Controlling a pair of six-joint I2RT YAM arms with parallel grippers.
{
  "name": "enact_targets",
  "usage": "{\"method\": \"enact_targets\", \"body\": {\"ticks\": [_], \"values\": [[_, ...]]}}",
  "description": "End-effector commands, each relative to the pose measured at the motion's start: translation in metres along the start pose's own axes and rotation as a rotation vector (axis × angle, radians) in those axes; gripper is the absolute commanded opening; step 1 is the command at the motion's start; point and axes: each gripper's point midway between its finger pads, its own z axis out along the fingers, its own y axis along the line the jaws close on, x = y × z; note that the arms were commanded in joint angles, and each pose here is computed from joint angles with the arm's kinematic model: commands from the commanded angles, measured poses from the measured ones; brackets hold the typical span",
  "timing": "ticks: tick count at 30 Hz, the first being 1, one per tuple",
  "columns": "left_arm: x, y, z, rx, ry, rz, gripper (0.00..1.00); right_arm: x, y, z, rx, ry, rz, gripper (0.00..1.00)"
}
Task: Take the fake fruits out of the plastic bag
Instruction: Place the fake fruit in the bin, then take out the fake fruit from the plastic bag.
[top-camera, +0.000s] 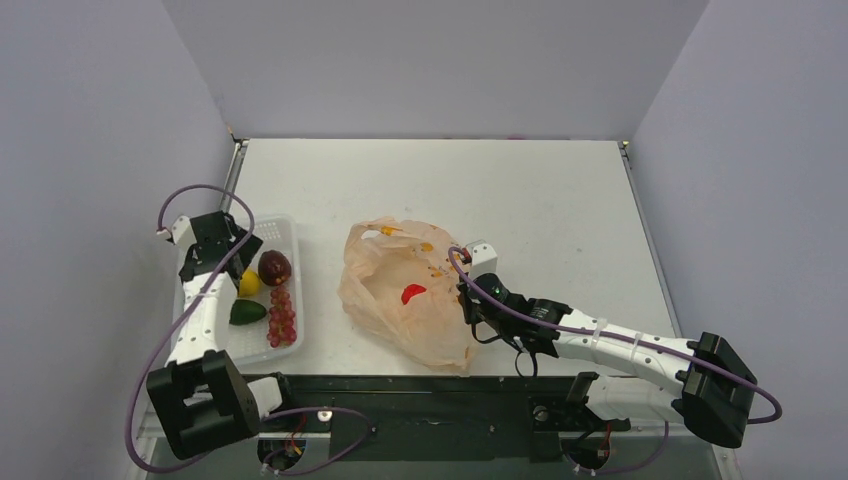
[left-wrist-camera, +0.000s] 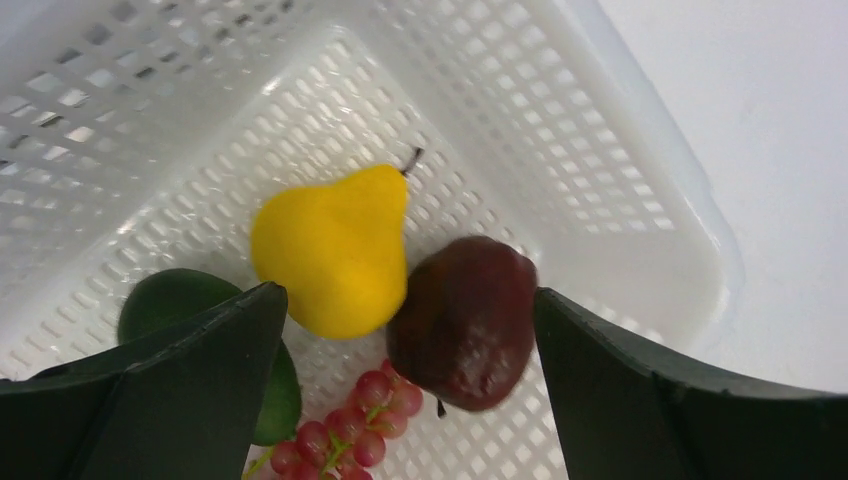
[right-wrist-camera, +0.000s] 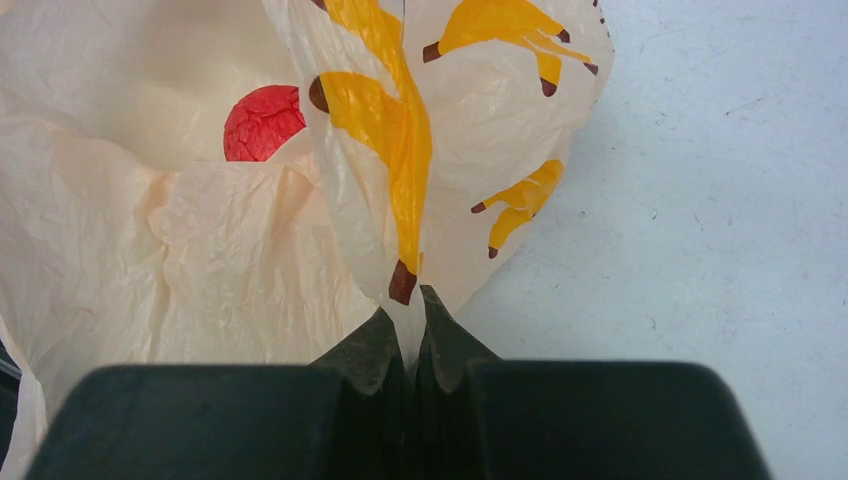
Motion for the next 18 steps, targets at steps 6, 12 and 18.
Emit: {"method": "enact_targets", "body": {"ticks": [6,12,18], "values": [[0.043,-0.098,-0.122,0.694,-0.011,0.309,0.83,-0.028,-0.004,-0.011,0.009,-0.103,0.035,0.0],[0.106,-0.107,-0.194,1.009,0.164,0.434,0.77,-0.031,-0.011,-0.015,0.034,-0.127,0.042,0.0],[0.181,-0.101,-0.235,1.127,0.254,0.623,0.73,-0.028,-0.024,-0.02,0.092,-0.131,0.06,0.0]]}}
